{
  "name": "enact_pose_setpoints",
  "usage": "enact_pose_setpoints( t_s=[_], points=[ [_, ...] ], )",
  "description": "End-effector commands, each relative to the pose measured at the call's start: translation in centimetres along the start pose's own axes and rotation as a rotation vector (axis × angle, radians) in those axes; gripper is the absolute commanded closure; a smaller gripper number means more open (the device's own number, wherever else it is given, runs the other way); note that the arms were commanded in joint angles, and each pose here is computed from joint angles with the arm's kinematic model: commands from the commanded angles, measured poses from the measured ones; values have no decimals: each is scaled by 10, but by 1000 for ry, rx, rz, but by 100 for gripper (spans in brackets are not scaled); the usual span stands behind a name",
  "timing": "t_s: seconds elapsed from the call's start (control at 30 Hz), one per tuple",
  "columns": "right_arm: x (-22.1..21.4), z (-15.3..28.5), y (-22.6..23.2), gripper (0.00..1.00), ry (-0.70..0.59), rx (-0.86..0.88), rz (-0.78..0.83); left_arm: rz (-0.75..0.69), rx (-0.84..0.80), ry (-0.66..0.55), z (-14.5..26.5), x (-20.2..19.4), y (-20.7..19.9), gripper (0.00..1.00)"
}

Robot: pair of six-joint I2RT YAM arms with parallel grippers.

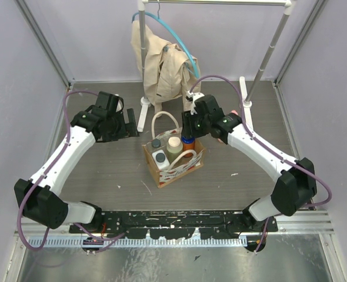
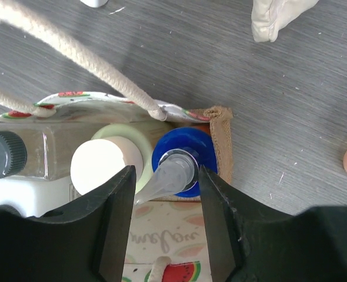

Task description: Take the personal care products out of the canvas bag

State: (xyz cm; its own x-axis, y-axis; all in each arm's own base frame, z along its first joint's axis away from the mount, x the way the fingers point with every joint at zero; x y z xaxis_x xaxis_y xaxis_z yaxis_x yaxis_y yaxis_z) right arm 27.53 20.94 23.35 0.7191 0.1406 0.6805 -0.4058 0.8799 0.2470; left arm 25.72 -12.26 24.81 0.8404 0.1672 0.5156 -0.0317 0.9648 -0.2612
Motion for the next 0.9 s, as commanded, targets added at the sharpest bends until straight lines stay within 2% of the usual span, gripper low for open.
enact_pose_setpoints(
  t_s=[0.0,0.53,0.67,0.77,0.87],
  points=[
    [-1,-10,4,49,1,26,-7,0,-20,-5,-2,-1,-2,2],
    [-19,-34,-10,49,66,-70,5,-2,-26,4,-5,-2,-3,2],
    [-18,-37,-9,68,75,-78,13,-3,-27,8,-5,-4,-3,2],
    [-14,-31,-5,77,58,-96,30,-3,-25,6,-5,-3,-2,2],
    [0,-15,1,82,8,-116,50,-3,-24,4,-5,-3,-2,2]
  ],
)
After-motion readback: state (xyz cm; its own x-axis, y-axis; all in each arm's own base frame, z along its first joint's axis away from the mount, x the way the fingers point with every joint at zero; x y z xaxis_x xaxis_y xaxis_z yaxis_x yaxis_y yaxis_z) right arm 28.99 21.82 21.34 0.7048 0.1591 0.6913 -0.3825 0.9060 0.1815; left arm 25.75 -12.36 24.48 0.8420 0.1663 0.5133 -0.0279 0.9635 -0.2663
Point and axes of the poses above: each gripper's point midway between its finger pads, its own z axis back along the fingers, its own y axis along the line the jaws close on, x = y × z, the point moved 7 cm from there along z, back along the fingers, and after that the axes turned 1 degree about -z, right-handed, at the moved point
